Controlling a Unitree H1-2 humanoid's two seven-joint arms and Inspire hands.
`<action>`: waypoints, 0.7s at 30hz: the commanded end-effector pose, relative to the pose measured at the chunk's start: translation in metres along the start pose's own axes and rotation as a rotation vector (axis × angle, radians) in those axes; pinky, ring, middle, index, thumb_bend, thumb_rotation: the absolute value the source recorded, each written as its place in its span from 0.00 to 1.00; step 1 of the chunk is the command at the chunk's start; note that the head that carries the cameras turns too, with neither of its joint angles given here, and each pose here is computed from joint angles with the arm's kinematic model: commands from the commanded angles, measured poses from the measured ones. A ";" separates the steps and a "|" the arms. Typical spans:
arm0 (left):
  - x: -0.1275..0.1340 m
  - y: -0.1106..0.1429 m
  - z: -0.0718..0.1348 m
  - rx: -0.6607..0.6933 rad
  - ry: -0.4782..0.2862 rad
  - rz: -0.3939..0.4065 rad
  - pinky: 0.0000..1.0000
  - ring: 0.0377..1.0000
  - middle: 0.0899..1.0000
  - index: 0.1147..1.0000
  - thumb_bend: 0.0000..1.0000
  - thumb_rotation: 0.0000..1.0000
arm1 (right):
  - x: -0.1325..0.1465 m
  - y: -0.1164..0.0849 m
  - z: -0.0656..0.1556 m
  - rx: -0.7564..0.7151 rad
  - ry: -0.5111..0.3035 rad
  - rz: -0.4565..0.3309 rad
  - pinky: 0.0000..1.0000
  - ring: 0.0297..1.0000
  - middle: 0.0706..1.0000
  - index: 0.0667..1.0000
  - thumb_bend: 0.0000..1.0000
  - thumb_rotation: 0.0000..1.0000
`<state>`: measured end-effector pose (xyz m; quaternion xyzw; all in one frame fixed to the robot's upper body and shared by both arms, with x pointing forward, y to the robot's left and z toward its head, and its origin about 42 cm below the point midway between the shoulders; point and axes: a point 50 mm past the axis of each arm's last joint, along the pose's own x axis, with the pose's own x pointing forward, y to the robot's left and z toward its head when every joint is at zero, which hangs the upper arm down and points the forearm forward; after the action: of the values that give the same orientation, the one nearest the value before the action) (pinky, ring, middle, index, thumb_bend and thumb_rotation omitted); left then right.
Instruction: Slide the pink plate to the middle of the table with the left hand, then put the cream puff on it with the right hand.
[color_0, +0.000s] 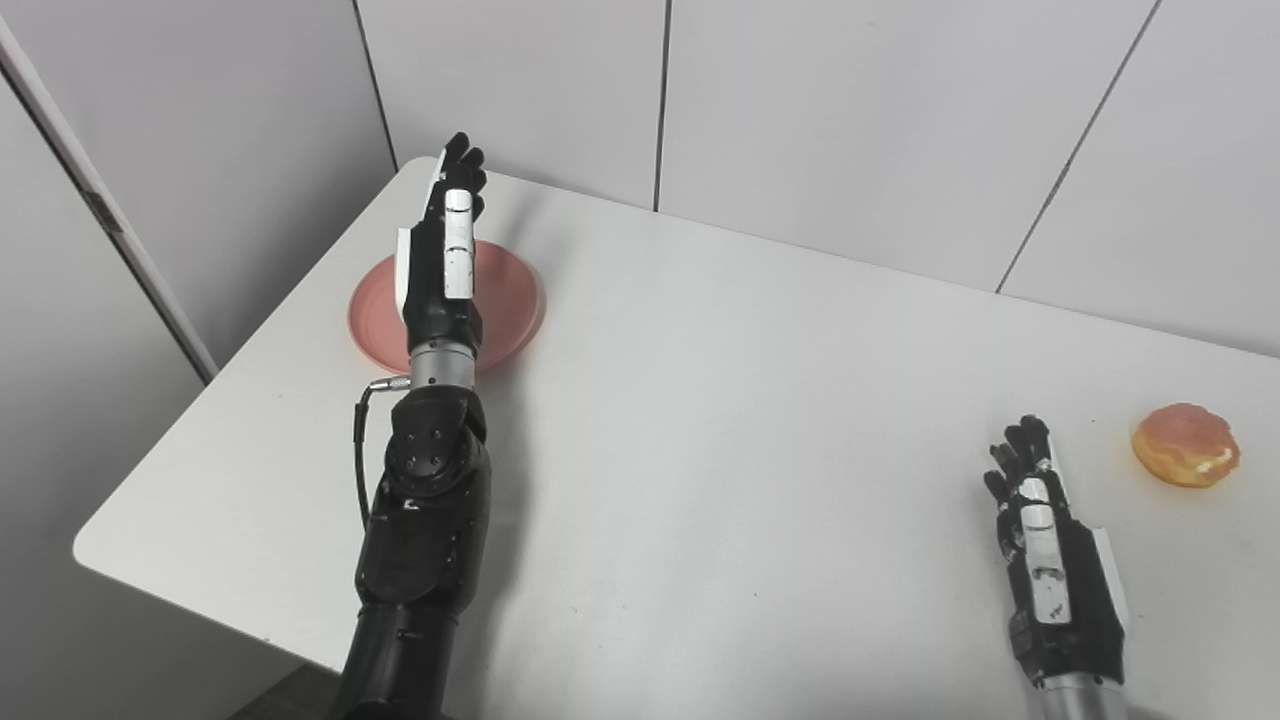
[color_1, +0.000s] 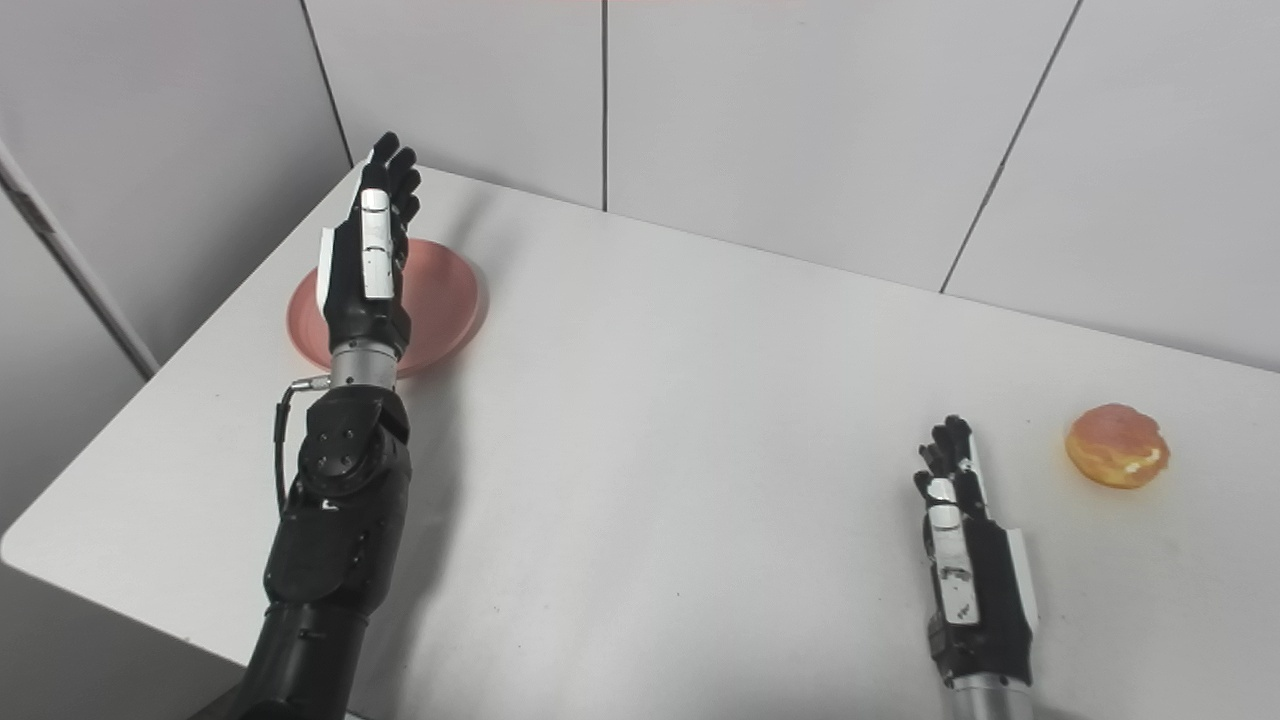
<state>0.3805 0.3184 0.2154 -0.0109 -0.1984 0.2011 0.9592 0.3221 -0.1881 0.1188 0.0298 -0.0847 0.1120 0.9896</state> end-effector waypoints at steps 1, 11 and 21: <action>0.020 0.002 0.021 -0.004 -0.097 0.029 0.93 0.93 0.91 0.89 0.78 1.00 | -0.001 -0.004 0.006 0.000 -0.047 -0.003 1.00 1.00 1.00 1.00 0.61 0.89; 0.034 0.044 0.013 0.063 -0.121 0.112 0.92 0.89 0.88 0.88 0.78 1.00 | -0.001 -0.007 0.006 -0.016 -0.048 0.014 1.00 1.00 1.00 1.00 0.59 0.90; 0.041 0.074 0.008 0.089 -0.088 0.186 0.93 0.88 0.85 0.85 0.79 1.00 | 0.000 -0.008 0.004 -0.011 -0.050 0.022 1.00 1.00 1.00 1.00 0.59 0.90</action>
<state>0.3781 0.3940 0.2068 0.0219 -0.1851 0.2936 0.9376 0.3227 -0.1918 0.1188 0.0284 -0.0845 0.1169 0.9891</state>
